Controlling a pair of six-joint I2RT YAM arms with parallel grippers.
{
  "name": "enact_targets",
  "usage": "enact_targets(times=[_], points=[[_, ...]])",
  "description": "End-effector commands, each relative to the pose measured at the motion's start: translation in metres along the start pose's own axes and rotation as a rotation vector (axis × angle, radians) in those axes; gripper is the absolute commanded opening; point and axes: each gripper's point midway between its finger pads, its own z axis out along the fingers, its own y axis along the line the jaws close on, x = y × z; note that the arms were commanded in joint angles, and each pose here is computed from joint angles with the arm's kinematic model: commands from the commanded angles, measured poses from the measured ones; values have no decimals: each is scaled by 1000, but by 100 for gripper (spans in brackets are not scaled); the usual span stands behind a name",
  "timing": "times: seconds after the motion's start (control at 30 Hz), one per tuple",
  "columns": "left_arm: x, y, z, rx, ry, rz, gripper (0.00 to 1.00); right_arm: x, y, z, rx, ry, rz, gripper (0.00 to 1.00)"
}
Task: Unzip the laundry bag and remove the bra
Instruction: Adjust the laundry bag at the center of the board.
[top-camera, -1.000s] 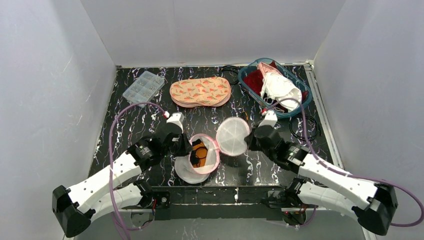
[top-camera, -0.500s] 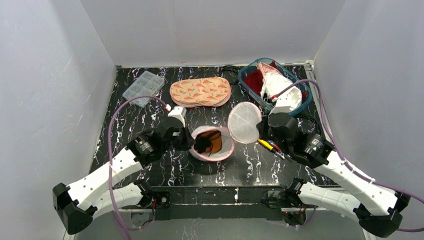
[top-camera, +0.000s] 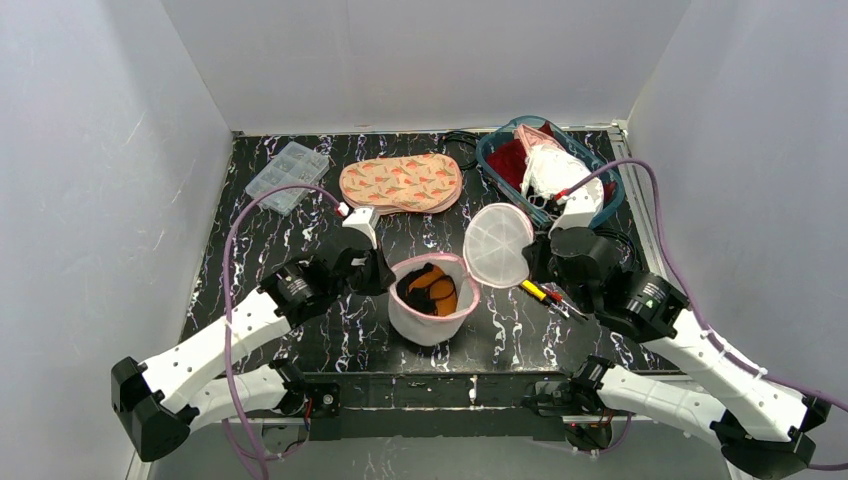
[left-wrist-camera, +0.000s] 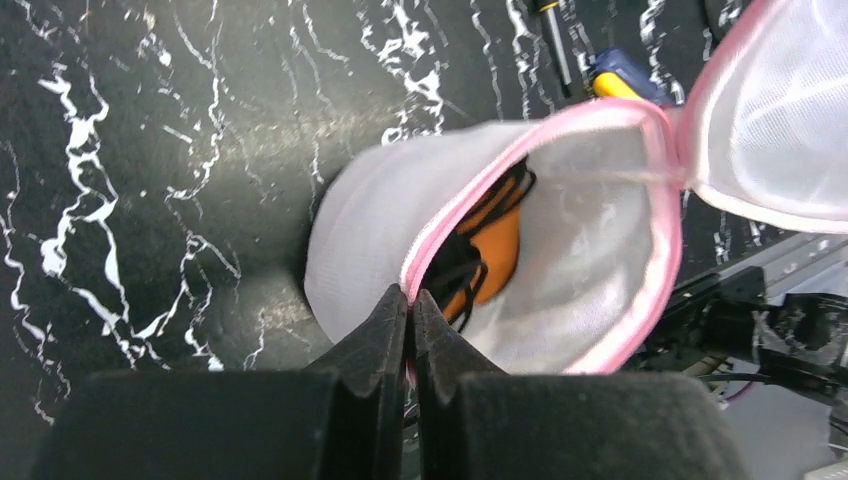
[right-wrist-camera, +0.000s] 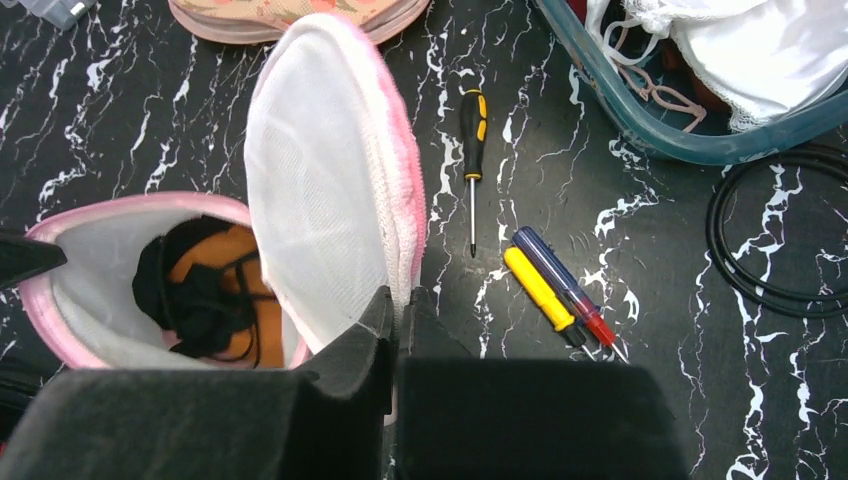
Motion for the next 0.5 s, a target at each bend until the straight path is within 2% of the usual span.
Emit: enact_targets(times=[0.0,0.23,0.47], points=[[-7,-6,-4,27,-26,-1,0,-11,-9,-7,24,-48,14,1],[44,26,26,-14,29,-35,0,51,-17,16,22,13,70,1],[31,21,17,2,-6,-5,0,45,-9,16,-8,4,83,1]])
